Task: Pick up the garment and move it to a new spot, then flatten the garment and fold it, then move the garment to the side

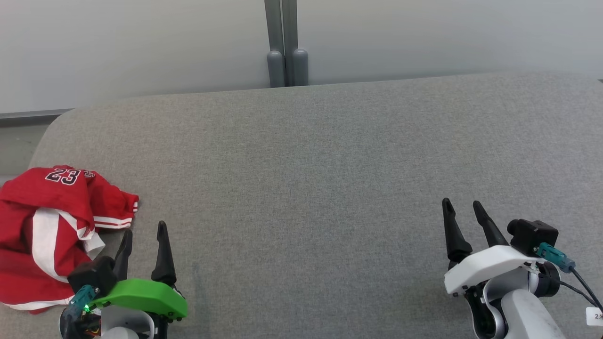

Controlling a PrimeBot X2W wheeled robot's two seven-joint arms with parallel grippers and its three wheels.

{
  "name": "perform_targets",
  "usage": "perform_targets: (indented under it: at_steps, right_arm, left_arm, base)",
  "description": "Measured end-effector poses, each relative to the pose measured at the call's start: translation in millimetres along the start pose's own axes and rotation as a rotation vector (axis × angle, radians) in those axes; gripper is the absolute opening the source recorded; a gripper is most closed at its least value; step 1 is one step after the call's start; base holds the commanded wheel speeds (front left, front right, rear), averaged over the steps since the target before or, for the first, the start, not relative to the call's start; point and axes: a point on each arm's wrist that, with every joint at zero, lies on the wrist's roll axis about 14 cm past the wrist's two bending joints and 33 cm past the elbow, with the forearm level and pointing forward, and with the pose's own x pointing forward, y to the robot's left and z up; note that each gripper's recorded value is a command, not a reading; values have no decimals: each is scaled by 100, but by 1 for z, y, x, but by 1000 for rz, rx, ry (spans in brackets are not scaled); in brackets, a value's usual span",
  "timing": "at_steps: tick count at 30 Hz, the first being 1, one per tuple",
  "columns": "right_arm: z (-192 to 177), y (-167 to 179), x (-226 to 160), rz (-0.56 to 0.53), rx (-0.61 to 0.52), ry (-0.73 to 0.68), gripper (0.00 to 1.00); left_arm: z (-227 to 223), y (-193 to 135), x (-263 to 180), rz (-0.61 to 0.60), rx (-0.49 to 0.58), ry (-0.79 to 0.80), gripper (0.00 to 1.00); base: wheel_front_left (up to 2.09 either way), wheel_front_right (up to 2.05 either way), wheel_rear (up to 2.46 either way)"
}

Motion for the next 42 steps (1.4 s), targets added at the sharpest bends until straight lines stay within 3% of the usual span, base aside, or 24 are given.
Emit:
perform_targets:
  at_steps: [42]
  right_arm:
    - [3,2,6,43,-269,-30,100]
  left_arm:
    - [0,-1,-1,-21,295,-33,100]
  base:
    - [0,0,0]
